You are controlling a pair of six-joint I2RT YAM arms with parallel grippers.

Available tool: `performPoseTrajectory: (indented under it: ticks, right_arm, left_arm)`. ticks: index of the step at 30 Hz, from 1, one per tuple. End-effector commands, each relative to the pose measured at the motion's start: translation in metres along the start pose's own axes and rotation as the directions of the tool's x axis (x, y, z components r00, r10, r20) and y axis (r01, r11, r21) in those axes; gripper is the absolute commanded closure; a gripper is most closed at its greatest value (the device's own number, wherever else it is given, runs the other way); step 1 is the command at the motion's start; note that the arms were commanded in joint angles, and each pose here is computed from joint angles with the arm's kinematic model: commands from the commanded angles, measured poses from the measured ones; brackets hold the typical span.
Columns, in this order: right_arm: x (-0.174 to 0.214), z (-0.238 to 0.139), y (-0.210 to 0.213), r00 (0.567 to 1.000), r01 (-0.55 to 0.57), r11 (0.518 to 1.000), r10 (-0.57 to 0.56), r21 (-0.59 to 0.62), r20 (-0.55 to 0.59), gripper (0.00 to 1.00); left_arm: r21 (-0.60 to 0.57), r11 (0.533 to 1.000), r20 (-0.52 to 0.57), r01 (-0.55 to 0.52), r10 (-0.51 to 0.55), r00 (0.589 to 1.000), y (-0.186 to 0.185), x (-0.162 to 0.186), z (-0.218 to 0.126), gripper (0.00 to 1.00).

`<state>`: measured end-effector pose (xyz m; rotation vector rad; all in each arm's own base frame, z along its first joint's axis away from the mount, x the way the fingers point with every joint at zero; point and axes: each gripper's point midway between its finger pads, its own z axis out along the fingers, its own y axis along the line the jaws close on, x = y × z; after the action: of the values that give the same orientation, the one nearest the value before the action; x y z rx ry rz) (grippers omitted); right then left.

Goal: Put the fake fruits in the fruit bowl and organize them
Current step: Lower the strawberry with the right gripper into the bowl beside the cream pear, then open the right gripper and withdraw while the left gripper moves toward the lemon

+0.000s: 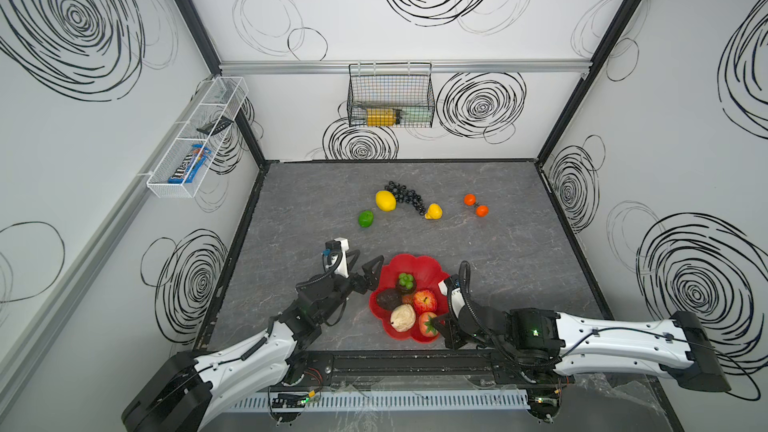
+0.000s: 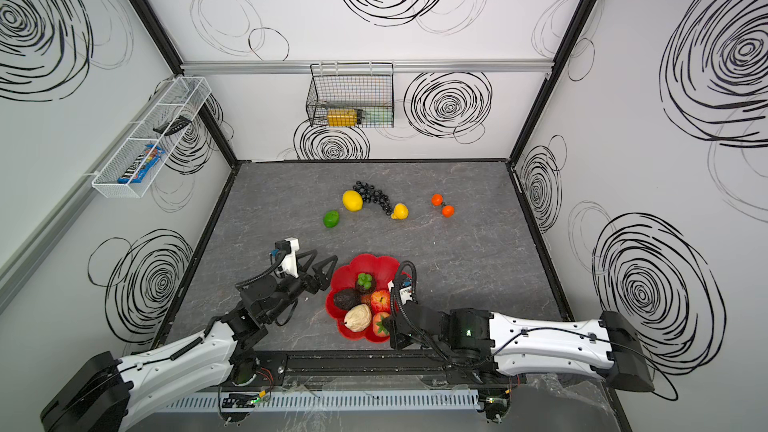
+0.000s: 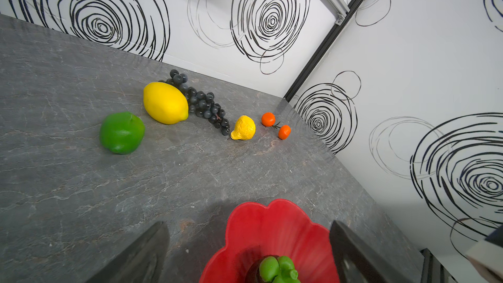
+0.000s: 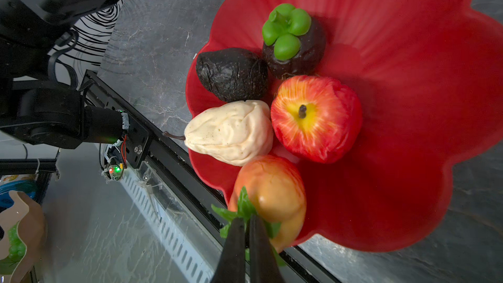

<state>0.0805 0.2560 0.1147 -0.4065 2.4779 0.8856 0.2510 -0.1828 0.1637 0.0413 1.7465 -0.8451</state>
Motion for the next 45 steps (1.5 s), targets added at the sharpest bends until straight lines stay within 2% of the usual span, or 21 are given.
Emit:
performPoseTrajectory:
  ticks: [1, 10, 23, 39, 45]
  right_arm:
    - [0.001, 0.005, 0.004, 1.000, 0.005, 1.000, -0.005, -0.020, 0.013, 0.92]
    - [0.005, 0.013, 0.005, 1.000, 0.014, 1.000, -0.014, -0.018, -0.004, 0.88]
    - [0.004, 0.015, 0.009, 1.000, 0.027, 0.999, -0.027, -0.021, -0.010, 0.77]
    - [-0.015, -0.005, 0.003, 0.996, 0.068, 0.997, -0.069, 0.019, 0.052, 0.52]
    - [-0.027, -0.008, 0.003, 0.996, 0.064, 0.998, -0.064, 0.000, 0.060, 0.45]
  left_arm:
    - [0.026, 1.000, 0.046, 0.016, -0.017, 0.999, -0.004, -0.010, -0.002, 0.04]
    - [0.027, 0.999, 0.049, 0.019, -0.020, 0.999, -0.003, -0.011, -0.002, 0.04]
    - [0.027, 0.999, 0.048, 0.023, -0.024, 0.999, -0.003, -0.011, -0.002, 0.04]
    - [0.030, 0.999, 0.021, 0.040, -0.040, 0.999, -0.001, -0.011, 0.004, 0.03]
    - [-0.079, 0.996, -0.074, 0.050, -0.056, 0.996, 0.010, -0.022, 0.023, 0.03]
